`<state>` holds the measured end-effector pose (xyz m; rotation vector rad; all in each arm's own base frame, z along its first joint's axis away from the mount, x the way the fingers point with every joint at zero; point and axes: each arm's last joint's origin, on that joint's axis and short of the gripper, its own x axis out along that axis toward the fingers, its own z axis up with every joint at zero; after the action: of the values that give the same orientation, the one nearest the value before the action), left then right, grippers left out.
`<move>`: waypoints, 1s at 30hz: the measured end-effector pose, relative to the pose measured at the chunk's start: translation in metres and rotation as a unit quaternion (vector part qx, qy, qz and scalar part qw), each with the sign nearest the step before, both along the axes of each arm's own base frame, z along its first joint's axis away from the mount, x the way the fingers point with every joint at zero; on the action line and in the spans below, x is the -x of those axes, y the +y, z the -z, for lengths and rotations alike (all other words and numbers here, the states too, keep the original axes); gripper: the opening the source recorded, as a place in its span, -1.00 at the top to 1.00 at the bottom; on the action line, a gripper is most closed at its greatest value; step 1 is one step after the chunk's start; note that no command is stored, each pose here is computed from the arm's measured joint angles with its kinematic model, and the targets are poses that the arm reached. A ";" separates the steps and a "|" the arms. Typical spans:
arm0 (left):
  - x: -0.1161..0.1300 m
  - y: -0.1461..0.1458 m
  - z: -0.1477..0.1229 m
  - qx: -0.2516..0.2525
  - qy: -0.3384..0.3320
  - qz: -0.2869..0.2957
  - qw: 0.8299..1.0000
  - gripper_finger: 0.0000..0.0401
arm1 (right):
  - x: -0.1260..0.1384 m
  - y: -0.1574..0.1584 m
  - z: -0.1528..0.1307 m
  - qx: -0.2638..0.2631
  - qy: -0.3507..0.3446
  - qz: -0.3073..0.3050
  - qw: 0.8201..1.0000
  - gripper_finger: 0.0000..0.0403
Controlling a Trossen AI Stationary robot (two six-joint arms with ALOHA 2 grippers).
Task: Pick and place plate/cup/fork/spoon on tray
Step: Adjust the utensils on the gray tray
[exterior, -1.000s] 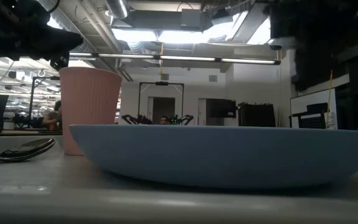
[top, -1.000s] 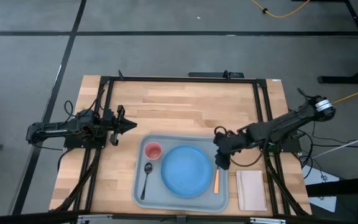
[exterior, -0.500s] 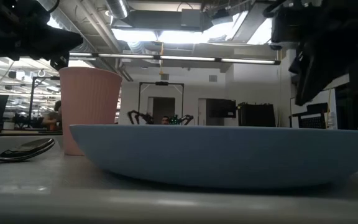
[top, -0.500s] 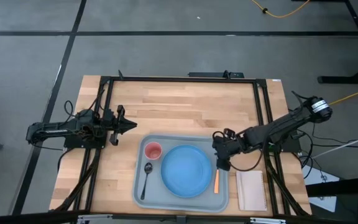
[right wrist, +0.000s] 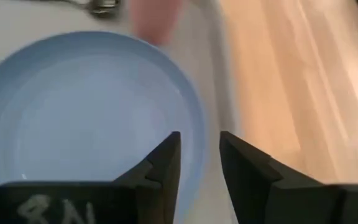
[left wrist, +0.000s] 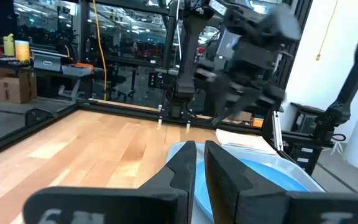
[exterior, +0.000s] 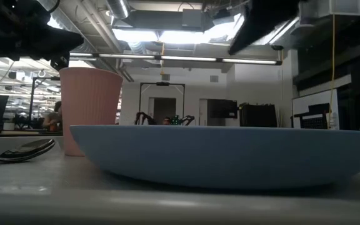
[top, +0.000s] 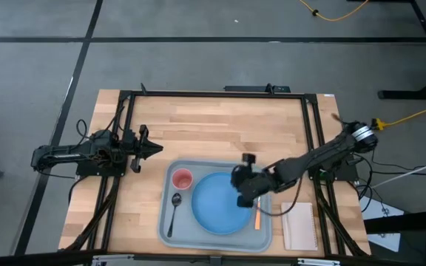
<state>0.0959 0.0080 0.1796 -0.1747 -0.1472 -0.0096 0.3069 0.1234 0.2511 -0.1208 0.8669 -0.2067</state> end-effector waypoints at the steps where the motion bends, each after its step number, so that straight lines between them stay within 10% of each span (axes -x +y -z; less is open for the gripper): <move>1: 0.000 0.000 0.000 0.000 0.000 0.000 1.000 0.86 | -0.007 0.004 0.002 0.010 0.005 -0.013 1.000 0.43; 12: 0.000 0.000 0.000 0.000 0.000 0.000 1.000 0.86 | -0.061 0.057 0.053 -0.017 0.054 -0.013 0.998 0.57; 20: 0.000 0.000 0.000 0.000 0.000 0.000 1.000 0.86 | -0.068 0.120 0.054 0.047 0.074 -0.039 0.995 0.82; 30: 0.000 0.000 0.000 0.000 0.000 0.000 1.000 0.86 | -0.074 0.146 0.087 0.000 0.114 -0.007 0.993 0.98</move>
<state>0.0959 0.0080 0.1796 -0.1744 -0.1468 -0.0096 0.3807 0.2697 0.1636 -0.1525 1.0927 -0.1822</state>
